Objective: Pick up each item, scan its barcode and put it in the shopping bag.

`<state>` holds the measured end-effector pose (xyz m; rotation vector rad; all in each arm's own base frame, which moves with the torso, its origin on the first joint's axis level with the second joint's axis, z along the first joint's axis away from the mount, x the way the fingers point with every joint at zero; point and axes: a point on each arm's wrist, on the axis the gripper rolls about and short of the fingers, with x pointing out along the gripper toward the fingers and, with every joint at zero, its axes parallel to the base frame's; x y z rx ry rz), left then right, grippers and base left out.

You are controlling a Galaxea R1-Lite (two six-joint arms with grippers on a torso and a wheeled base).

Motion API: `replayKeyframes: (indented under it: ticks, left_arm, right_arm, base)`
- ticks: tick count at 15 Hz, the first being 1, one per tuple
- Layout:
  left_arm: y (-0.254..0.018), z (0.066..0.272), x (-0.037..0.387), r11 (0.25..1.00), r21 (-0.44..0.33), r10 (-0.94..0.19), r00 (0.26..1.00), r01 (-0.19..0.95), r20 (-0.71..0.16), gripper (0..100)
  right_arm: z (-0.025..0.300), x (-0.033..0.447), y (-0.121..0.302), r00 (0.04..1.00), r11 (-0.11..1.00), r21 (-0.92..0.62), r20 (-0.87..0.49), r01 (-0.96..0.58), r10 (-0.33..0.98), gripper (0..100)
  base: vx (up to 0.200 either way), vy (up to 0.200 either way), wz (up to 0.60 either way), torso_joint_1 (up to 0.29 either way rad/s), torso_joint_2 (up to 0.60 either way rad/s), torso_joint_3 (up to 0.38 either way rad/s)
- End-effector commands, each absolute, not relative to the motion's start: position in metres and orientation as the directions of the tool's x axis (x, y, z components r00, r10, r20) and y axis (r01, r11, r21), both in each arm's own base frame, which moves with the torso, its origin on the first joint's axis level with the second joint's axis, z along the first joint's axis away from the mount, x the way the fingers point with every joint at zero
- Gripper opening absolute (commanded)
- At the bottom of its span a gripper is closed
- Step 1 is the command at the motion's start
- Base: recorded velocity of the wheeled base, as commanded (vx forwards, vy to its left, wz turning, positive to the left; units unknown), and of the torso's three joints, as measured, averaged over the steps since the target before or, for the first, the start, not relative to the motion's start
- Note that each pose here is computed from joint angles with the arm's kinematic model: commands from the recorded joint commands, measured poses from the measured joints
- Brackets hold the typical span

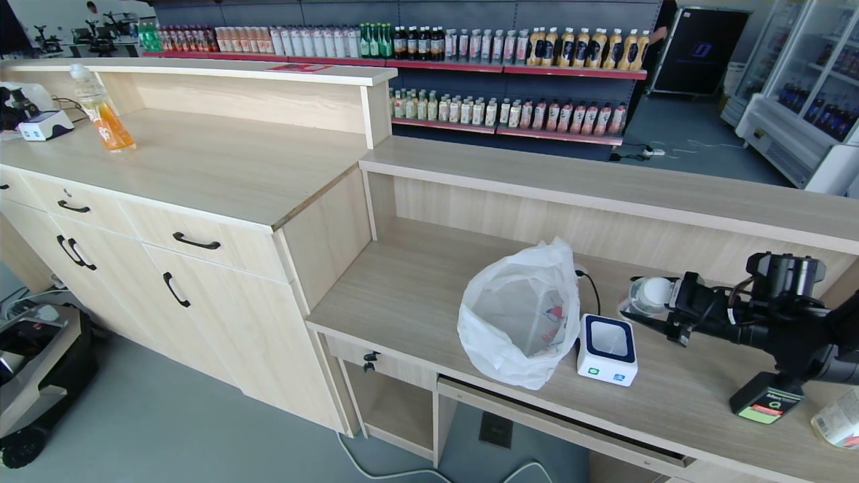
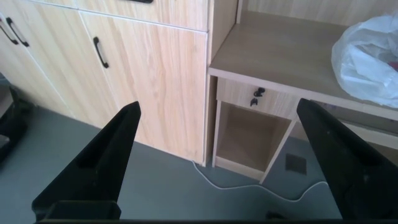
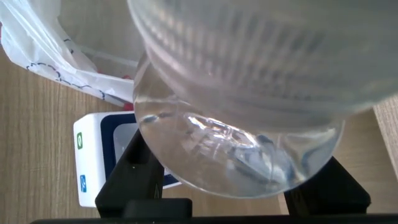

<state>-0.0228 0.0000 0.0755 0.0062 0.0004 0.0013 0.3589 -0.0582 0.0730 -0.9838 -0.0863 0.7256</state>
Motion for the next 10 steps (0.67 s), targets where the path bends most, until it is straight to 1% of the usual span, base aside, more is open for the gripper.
replayKeyframes:
  ticks: [1,7,10]
  left_arm:
    - [0.0000,0.0755,-0.0228,1.000,0.006,0.002,1.000,-0.002,0.000,100]
    - [0.0000,0.0755,-0.0228,1.000,0.006,0.002,1.000,-0.002,0.000,100]
    - [0.0000,0.0755,-0.0228,1.000,0.006,0.002,1.000,-0.002,0.000,100]
  right_arm:
    - [0.0713,0.3594,-0.0585,0.764,0.343,-0.781,-0.250,-0.522,0.594,0]
    - [0.0679,0.3614,-0.0597,0.770,0.334,-0.788,-0.259,-0.517,0.583,0]
    - [0.0684,0.3600,-0.0606,0.788,0.339,-0.791,-0.270,-0.510,0.554,0]
  base:
    - [0.000,0.000,0.00,0.000,0.00,0.000]
    - [0.000,0.000,0.00,0.000,0.00,0.000]
    - [0.000,0.000,0.00,0.000,0.00,0.000]
